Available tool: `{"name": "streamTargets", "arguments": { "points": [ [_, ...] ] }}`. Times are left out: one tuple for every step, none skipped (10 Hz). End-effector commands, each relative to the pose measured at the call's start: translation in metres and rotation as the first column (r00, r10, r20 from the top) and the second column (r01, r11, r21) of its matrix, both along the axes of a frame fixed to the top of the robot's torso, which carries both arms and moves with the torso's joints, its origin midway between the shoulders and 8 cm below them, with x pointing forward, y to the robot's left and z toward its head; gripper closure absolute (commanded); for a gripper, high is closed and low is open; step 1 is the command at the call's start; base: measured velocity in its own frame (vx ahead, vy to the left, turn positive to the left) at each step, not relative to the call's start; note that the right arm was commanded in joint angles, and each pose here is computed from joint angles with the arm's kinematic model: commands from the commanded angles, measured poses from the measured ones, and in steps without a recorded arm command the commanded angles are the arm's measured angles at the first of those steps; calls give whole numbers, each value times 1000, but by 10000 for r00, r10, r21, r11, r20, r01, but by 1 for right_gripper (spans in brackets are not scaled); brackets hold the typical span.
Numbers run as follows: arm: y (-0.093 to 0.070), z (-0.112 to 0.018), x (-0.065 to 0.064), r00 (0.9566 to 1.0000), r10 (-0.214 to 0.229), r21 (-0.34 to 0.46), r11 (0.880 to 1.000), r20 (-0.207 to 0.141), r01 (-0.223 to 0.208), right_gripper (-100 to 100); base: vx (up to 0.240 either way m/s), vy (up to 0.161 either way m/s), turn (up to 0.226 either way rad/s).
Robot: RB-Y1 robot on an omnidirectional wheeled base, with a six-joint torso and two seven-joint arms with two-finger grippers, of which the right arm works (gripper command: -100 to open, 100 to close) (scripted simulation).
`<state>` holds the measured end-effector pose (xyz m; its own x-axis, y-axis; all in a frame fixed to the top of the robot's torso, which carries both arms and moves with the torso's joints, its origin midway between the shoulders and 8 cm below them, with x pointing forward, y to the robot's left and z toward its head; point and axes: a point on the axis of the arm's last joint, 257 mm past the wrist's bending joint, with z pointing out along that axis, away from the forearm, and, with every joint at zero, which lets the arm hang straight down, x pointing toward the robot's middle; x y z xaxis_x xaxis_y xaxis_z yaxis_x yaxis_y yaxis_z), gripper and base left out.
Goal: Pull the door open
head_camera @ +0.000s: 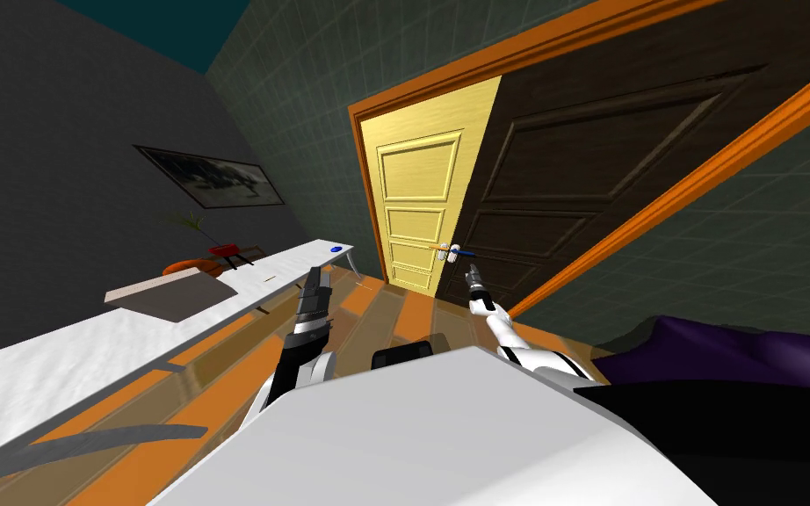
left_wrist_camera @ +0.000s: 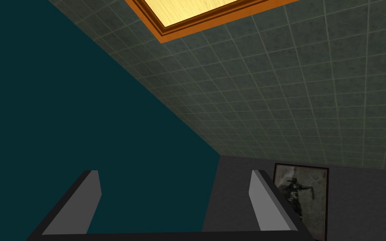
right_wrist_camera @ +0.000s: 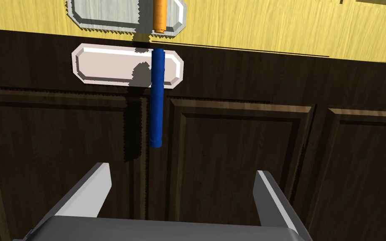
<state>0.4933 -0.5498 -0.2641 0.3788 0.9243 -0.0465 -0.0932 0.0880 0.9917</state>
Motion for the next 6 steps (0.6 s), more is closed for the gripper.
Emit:
{"name": "streamTargets", "arguments": {
  "points": [
    [-16,-2,-1,9996,-279,95,9996,-92,279,-100,94,-28,100],
    [-25,-8,-4,9986,-468,181,9987,-244,473,-100,82,-32,78],
    [-32,-8,-4,9977,-611,231,9978,-279,618,-100,95,-17,63],
    [-32,-10,-5,9975,-626,242,9977,-316,634,-100,60,-5,27],
    [-40,-12,-7,9962,-785,306,9964,-388,797,-100,42,-6,44],
    [-47,-13,-8,9947,-934,364,9948,-434,950,-100,60,-17,76]
  ]
}}
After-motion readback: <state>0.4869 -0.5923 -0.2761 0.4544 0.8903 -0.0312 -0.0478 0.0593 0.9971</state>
